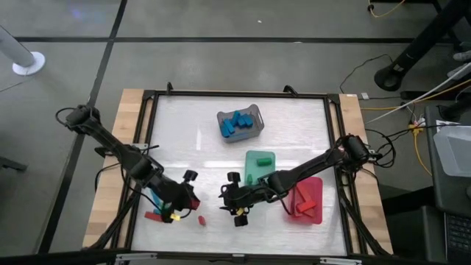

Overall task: Sort blocks
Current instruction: Put the red block into the pink bin

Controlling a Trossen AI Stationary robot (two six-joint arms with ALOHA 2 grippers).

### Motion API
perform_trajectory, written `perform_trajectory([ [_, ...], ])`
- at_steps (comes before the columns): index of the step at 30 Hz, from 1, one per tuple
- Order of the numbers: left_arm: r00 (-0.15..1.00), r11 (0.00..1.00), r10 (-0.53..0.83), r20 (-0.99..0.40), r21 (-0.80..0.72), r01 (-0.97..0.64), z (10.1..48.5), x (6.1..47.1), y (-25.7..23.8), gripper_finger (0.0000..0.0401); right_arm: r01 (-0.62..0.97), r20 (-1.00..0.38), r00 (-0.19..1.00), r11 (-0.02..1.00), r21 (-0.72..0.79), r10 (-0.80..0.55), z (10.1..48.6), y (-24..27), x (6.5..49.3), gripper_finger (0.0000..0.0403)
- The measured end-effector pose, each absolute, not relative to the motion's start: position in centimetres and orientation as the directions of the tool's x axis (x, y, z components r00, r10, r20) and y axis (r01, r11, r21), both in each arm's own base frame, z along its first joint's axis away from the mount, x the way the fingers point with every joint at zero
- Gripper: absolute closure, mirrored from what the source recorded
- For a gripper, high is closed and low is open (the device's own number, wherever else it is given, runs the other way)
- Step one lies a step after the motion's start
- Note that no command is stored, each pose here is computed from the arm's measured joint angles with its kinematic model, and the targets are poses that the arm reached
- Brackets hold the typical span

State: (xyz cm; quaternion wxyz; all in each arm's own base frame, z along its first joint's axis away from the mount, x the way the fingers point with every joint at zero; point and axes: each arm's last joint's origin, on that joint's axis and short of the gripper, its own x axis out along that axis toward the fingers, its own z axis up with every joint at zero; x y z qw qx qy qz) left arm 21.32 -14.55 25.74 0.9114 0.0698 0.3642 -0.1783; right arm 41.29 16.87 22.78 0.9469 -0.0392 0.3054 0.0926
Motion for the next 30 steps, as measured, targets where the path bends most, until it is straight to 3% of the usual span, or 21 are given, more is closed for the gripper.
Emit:
perform_trajectory([
  [7, 0.763, 0.889, -0.378, -0.524, 0.026, 0.458, 28.7, 22.2, -14.8, 0.0305, -0.22, -0.49, 0.86, 0.97, -0.104, 0.142, 23.0, 17.1, 42.2, 0.0226],
  [18, 0.81, 0.821, -0.525, -0.263, 0.093, 0.563, 31.3, 22.9, -15.6, 0.0304, -0.26, -0.156, 0.963, 0.918, -0.299, 0.222, 26.0, 17.7, 43.4, 0.0226],
  [24, 0.816, 0.804, -0.547, -0.188, 0.155, 0.574, 32.0, 23.0, -15.8, 0.0304, -0.356, -0.07, 0.933, 0.877, -0.323, 0.353, 26.9, 18.1, 43.4, 0.0226],
  [30, 0.815, 0.78, -0.554, -0.168, 0.236, 0.579, 32.2, 23.0, -15.8, 0.0304, -0.363, -0.029, 0.927, 0.874, -0.324, 0.374, 27.3, 18.2, 43.4, 0.0226],
])
